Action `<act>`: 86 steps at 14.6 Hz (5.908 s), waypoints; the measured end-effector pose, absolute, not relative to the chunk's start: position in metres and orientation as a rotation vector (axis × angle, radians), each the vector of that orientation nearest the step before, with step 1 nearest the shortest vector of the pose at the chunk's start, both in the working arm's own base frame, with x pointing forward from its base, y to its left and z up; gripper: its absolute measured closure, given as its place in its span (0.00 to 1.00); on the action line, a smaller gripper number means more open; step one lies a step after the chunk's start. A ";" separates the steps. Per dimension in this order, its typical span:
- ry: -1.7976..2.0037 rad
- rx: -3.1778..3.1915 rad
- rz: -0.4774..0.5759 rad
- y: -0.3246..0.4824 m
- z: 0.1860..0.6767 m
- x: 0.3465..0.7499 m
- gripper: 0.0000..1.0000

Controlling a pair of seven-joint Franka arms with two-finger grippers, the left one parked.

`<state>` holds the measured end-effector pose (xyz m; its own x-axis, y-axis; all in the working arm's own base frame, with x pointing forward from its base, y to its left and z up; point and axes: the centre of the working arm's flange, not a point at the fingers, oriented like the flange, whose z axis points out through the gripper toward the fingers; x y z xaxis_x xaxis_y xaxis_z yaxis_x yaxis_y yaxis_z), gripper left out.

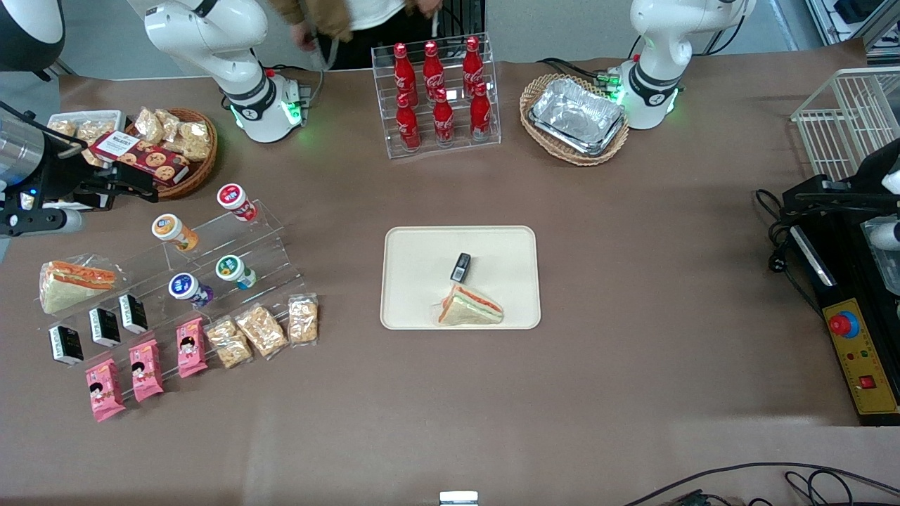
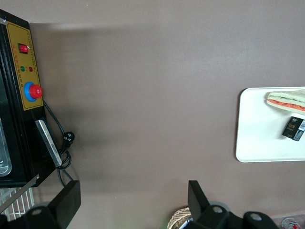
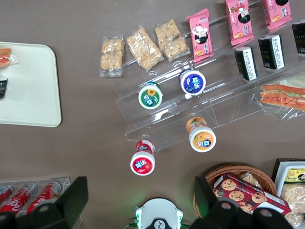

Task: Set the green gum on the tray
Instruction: 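Move the right gripper from rest toward the snack rack, then lower the open right gripper over the green-lidded gum jar, then close the right gripper on the green-lidded gum jar and lift it, then carry the gum jar with the right gripper over the cream tray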

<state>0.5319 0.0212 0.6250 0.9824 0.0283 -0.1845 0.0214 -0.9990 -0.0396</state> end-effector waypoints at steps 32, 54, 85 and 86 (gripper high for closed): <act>-0.179 -3.104 -0.023 0.032 0.357 0.505 0.00; -0.340 -3.083 0.107 0.042 0.398 0.522 0.41; 0.070 -3.123 0.199 0.406 0.372 0.445 0.41; 0.073 -3.123 0.212 0.407 0.358 0.448 0.41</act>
<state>0.4476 0.4068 0.3581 0.9897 -0.0457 -0.1355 -0.0471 -0.9989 -0.0071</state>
